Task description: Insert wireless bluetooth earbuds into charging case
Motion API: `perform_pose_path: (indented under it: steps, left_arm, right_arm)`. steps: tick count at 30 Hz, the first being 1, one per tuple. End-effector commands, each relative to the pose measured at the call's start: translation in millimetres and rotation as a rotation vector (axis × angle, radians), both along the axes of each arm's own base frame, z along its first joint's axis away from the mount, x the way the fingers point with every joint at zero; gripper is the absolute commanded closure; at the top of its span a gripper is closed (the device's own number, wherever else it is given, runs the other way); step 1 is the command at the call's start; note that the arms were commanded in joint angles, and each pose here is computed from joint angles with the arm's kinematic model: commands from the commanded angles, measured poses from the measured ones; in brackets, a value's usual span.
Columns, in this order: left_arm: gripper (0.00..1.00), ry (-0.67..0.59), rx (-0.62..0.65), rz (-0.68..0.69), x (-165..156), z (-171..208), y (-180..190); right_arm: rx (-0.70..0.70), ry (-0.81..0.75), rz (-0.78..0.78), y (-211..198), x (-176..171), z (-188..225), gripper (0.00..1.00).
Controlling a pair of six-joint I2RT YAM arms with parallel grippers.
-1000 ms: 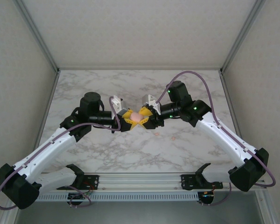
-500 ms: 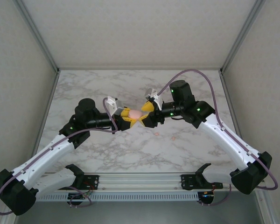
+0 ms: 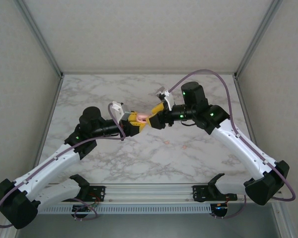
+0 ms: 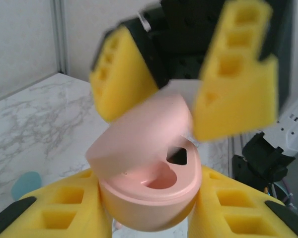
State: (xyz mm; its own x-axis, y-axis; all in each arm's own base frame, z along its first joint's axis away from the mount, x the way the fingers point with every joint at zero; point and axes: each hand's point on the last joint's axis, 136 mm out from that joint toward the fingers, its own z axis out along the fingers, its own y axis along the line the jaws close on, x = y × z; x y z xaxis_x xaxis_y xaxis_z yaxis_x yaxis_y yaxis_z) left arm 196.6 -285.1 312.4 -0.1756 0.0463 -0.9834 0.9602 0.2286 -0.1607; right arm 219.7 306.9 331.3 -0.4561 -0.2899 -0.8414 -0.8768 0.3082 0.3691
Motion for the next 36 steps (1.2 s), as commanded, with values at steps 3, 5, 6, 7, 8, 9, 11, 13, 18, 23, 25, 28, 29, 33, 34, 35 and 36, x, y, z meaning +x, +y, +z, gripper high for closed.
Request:
perform_pose_path:
  steps: [3,5,6,7,8,9,11,13,18,23,25,28,29,33,34,35,36]
  left_arm:
    - [0.73,-0.045,-0.054,-0.073,-20,17,-4]
    - [0.73,-0.050,-0.058,-0.065,-20,17,-3]
    - [0.73,-0.054,-0.062,-0.059,-20,18,-2]
    - [0.73,-0.056,-0.063,-0.047,-18,18,-1]
    - [0.73,-0.058,-0.063,-0.036,-17,18,-1]
    - [0.73,-0.058,-0.060,-0.021,-14,16,0]
    - [0.73,-0.060,-0.054,0.018,-9,13,2]
    - [0.73,-0.065,-0.053,0.058,-3,11,5]
    - [0.72,-0.073,-0.066,0.133,7,8,11]
    - [0.72,-0.077,-0.087,0.176,10,9,16]
    - [0.72,-0.076,-0.093,0.191,10,10,19]
    - [0.72,-0.078,-0.102,0.201,9,12,22]
    - [0.72,-0.080,-0.105,0.205,8,14,23]
    - [0.72,-0.083,-0.107,0.223,6,16,28]
    - [0.72,-0.084,-0.106,0.225,5,16,29]
    - [0.72,-0.083,-0.104,0.227,5,16,30]
    - [0.72,-0.082,-0.105,0.231,5,16,31]
  right_arm:
    - [0.015,-0.014,-0.128,-3,26,16,0.31]
    - [0.018,-0.002,-0.142,-3,29,17,0.31]
    - [0.019,0.008,-0.153,-3,30,19,0.31]
    - [0.025,0.015,-0.150,-3,30,21,0.31]
    - [0.034,0.020,-0.146,-2,28,24,0.30]
    - [0.048,0.027,-0.145,-2,27,29,0.29]
    - [0.085,0.029,-0.125,-1,21,42,0.27]
    - [0.123,0.025,-0.091,-2,10,54,0.26]
    - [0.147,-0.033,-0.132,-20,-3,73,0.23]
    - [0.004,-0.045,-0.562,-87,40,37,0.33]
    - [-0.047,0.069,-0.707,-120,55,5,0.40]
    - [-0.140,0.280,-0.828,-152,66,-53,0.45]
    - [-0.181,0.350,-0.855,-159,67,-75,0.47]
    - [-0.339,0.562,-0.876,-168,56,-147,0.52]
    - [-0.372,0.599,-0.886,-170,53,-161,0.53]
    - [-0.404,0.637,-0.905,-174,49,-176,0.53]
    - [-0.435,0.671,-0.923,-178,44,-191,0.54]
